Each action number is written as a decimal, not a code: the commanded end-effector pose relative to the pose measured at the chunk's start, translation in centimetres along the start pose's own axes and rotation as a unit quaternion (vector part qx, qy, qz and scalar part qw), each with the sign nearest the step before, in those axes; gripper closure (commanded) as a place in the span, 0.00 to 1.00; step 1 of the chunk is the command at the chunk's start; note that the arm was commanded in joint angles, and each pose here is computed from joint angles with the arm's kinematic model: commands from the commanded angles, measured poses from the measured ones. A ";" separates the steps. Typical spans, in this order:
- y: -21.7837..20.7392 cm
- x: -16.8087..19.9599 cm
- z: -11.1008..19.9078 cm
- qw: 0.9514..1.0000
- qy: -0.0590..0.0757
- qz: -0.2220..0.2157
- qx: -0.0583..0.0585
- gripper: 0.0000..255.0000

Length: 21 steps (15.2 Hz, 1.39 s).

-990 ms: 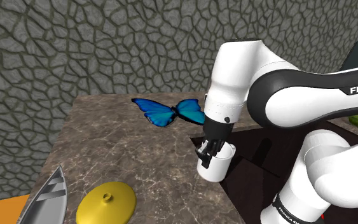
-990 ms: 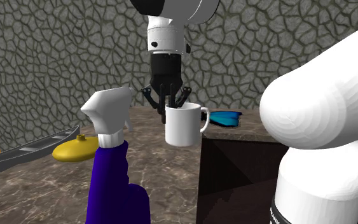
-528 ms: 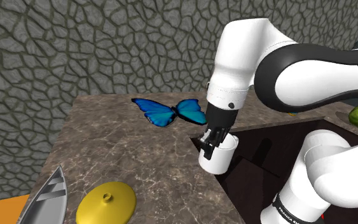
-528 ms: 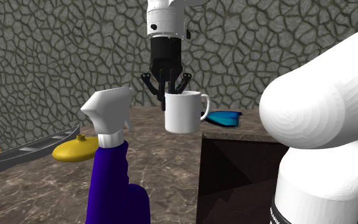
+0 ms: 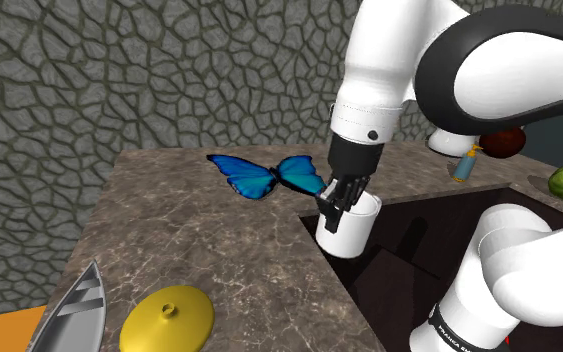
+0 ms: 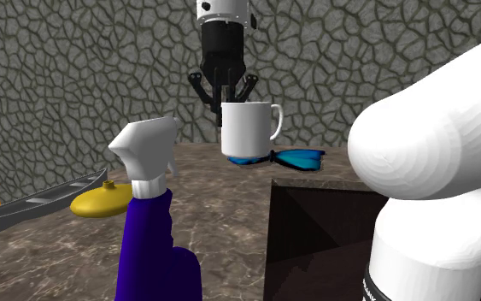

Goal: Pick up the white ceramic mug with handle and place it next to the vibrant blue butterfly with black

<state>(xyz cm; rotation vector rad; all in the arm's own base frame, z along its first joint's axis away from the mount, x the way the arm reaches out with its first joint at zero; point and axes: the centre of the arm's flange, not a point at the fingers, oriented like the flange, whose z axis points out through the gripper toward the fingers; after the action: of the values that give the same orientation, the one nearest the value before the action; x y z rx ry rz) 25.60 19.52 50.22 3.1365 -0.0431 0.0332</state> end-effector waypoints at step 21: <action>-1.4 23.6 1.3 1.000 0.000 0.000 0.000 1.00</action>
<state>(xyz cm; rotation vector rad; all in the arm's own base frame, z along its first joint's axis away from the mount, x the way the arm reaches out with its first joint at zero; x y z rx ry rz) 47.89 20.25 49.79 3.1359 -0.0431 0.0318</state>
